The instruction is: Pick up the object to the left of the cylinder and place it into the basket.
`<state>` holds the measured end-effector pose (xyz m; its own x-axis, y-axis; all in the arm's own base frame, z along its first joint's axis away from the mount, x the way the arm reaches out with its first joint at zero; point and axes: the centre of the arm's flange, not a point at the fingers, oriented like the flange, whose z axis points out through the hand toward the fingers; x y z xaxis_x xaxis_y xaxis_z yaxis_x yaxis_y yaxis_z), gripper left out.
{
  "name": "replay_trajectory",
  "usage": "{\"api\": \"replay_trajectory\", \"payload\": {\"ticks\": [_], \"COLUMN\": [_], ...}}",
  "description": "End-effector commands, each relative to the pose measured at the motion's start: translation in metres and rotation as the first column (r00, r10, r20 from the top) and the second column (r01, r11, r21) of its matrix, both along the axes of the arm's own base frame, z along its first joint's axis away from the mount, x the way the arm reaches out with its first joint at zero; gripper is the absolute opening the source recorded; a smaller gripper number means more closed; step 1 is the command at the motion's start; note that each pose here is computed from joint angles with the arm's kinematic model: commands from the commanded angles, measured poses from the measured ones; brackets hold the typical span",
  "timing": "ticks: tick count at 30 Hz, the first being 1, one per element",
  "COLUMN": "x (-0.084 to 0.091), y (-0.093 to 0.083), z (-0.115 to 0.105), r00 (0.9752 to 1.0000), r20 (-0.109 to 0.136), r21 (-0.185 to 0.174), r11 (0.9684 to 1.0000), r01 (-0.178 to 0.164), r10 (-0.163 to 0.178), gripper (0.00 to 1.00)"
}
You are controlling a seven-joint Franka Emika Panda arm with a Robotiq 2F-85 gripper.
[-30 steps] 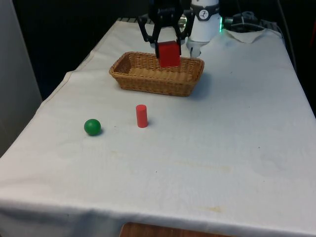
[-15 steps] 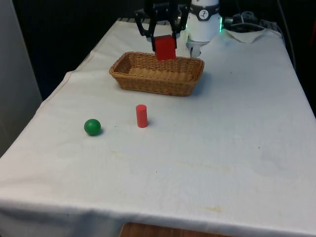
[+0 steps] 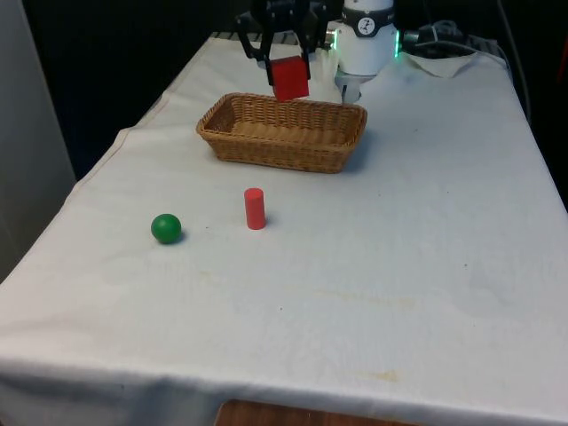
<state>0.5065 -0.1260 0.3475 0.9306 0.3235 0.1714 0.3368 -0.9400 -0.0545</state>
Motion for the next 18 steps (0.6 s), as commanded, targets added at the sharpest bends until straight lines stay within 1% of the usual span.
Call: {"api": "replay_trajectory", "payload": {"ticks": [1, 6, 7, 8, 14, 15, 16, 18], "x": [-0.006, -0.016, -0.012, -0.018, -0.032, -0.026, -0.034, -0.038], "y": [-0.004, -0.010, -0.007, -0.011, -0.021, -0.017, -0.022, -0.025], "z": [-0.001, -0.003, -0.002, -0.003, -0.006, -0.004, -0.006, -0.007], "r00": [0.9999, 0.9999, 1.0000, 0.9999, 0.9997, 0.9999, 0.9997, 0.9997], "r20": [0.010, 0.012, 0.006, 0.013, 0.017, 0.009, 0.018, 0.018], "r21": [-0.012, -0.005, 0.010, -0.002, 0.013, 0.026, 0.015, 0.018], "r11": [0.9999, 1.0000, 0.9999, 1.0000, 0.9998, 0.9996, 0.9998, 0.9997], "r01": [-0.001, -0.005, -0.006, -0.006, -0.015, -0.014, -0.016, -0.017], "r10": [0.001, 0.006, 0.005, 0.006, 0.015, 0.014, 0.016, 0.017], "gripper": [0.00, 0.00, 0.00, 0.00, 0.00, 0.00, 0.00, 0.00]}}
